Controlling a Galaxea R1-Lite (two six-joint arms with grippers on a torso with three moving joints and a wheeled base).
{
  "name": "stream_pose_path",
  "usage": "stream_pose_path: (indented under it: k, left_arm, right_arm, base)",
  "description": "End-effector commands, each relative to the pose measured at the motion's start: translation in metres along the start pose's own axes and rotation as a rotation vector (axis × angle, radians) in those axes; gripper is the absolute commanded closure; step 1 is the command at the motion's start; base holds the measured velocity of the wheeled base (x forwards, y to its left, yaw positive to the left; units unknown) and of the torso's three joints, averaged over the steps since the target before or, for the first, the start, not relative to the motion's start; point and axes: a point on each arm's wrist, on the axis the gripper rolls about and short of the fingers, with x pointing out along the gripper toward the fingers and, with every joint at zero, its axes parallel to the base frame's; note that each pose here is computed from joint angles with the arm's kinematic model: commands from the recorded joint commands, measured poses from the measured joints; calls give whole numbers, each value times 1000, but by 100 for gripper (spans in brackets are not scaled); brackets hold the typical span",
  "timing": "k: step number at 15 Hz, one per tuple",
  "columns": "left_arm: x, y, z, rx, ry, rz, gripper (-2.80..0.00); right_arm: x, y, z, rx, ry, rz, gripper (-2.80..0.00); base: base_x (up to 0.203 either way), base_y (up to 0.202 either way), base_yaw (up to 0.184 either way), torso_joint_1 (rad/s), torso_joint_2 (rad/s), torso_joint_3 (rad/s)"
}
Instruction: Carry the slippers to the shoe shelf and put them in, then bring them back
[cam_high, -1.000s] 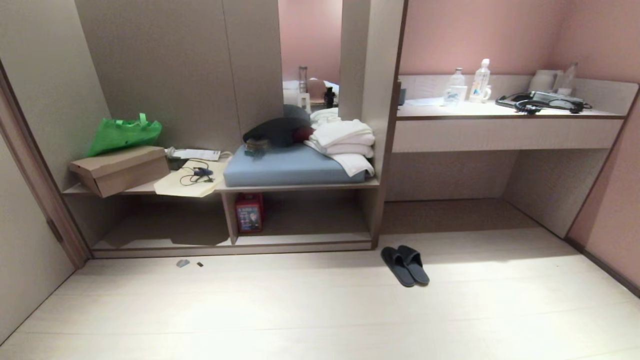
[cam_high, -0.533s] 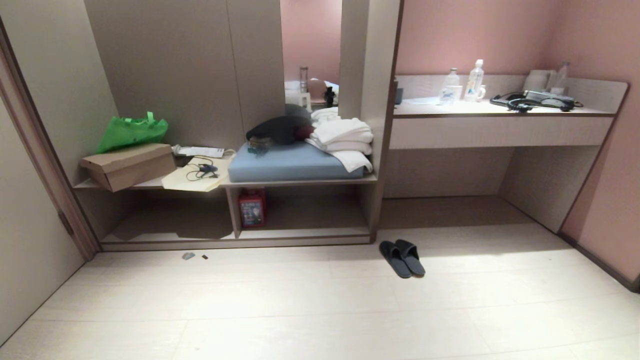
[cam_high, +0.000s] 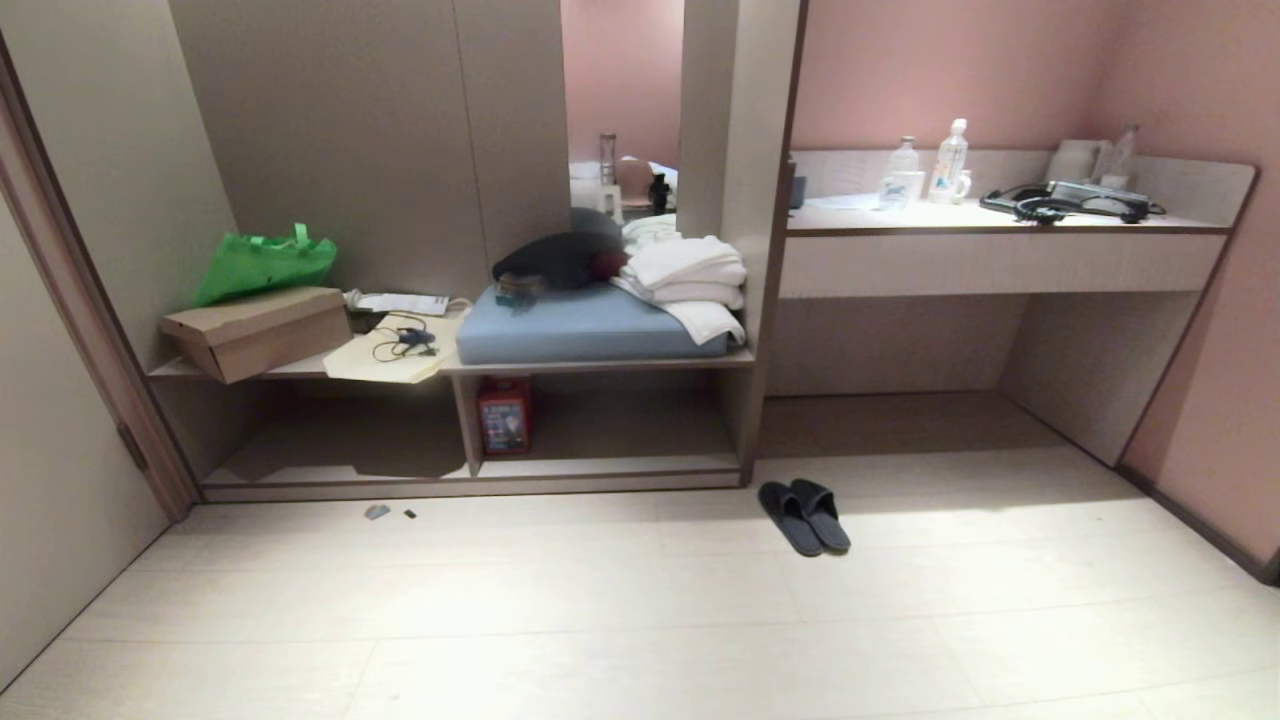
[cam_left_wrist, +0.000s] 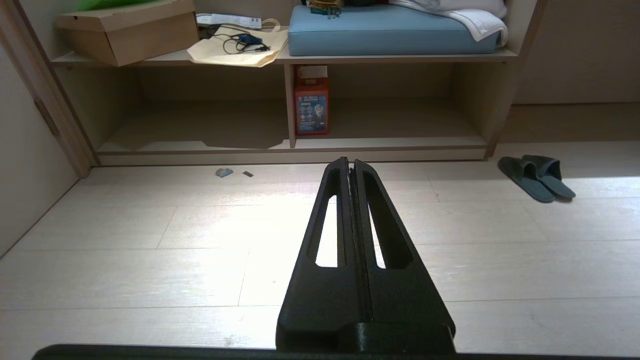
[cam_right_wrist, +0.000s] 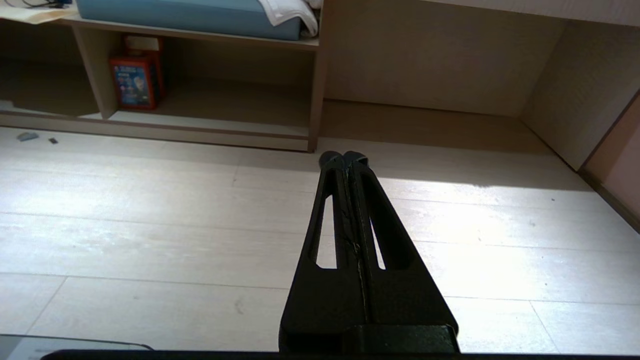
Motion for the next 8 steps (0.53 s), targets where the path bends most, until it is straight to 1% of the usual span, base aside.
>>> stream_pose_path:
  k: [1,8]
  left_arm:
    - [1,0,-2,0,8,1,0]
    - [1,0,-2,0,6,0,0]
  right_arm:
    - [0,0,0,0,1,1,0]
    - [0,0,0,-2,1,7,0]
  base:
    - [0,0,0,0,0,0]
    - [0,0,0,0,0,0]
